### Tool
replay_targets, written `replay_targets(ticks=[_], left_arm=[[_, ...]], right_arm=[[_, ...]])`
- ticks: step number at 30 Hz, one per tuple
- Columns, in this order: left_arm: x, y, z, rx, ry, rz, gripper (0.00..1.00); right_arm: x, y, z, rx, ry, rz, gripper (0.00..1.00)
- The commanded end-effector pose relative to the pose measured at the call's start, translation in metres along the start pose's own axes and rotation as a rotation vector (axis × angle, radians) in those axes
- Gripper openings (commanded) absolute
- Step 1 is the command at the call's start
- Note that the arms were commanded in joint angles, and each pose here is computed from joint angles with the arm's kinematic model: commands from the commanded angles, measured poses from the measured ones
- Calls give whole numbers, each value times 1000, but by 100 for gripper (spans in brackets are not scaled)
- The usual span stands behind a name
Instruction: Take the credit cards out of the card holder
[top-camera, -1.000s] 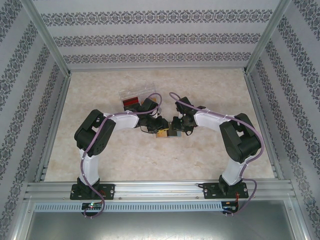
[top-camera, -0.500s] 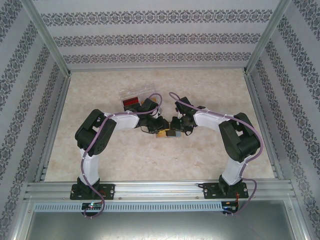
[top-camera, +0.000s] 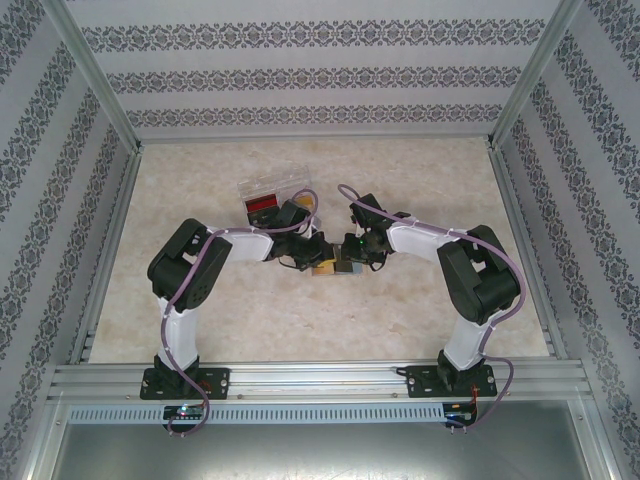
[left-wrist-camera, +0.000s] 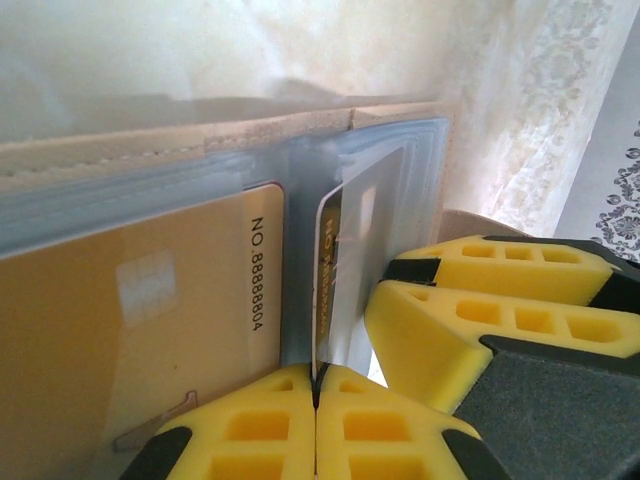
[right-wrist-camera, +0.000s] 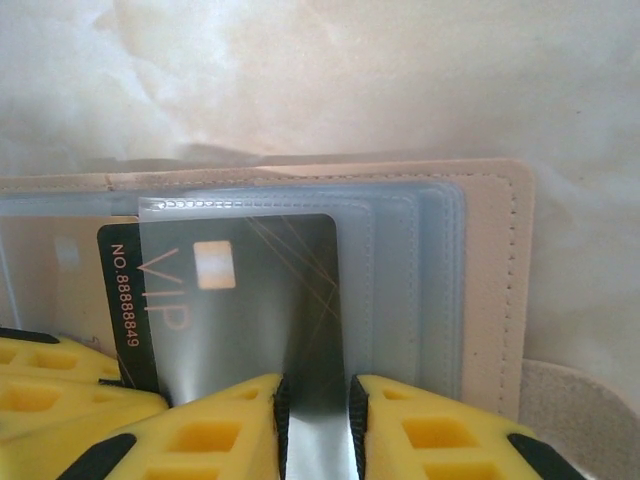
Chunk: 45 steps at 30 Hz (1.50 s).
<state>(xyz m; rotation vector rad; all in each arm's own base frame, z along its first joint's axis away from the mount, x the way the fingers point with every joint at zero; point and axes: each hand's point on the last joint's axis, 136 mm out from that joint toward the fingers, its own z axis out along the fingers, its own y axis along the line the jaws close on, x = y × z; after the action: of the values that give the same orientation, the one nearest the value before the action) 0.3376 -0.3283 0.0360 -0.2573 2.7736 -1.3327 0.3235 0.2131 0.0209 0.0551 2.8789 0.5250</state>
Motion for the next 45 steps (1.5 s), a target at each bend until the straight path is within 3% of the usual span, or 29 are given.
replay_targets(ticks=[1,13,19,23,32,39,45], left_arm=[[1,5,-11,-2,-17,-5,6],[17,19,-58,-147,-22,141,2],[12,-8,-91,-206,-16,404,0],[2,-35,-107,-128,-21,485,0],[-2,-94,-142,4,-85,652,0],[-4,-126,-163,187,-97,588,0],[-16,-134,-171,300,-114,467,0]], right_arm=[[10,-22,9,92,36,27,27],[-4,-3,-9,-7,-12,24,28],[-33,48,-62,-332,-144,-51,47],[-45,75,-91,-525,-185,-138,59],[-74,96,-137,-759,-190,-312,73],[-81,116,-154,-889,-170,-332,72],[-74,130,-176,-989,-149,-344,56]])
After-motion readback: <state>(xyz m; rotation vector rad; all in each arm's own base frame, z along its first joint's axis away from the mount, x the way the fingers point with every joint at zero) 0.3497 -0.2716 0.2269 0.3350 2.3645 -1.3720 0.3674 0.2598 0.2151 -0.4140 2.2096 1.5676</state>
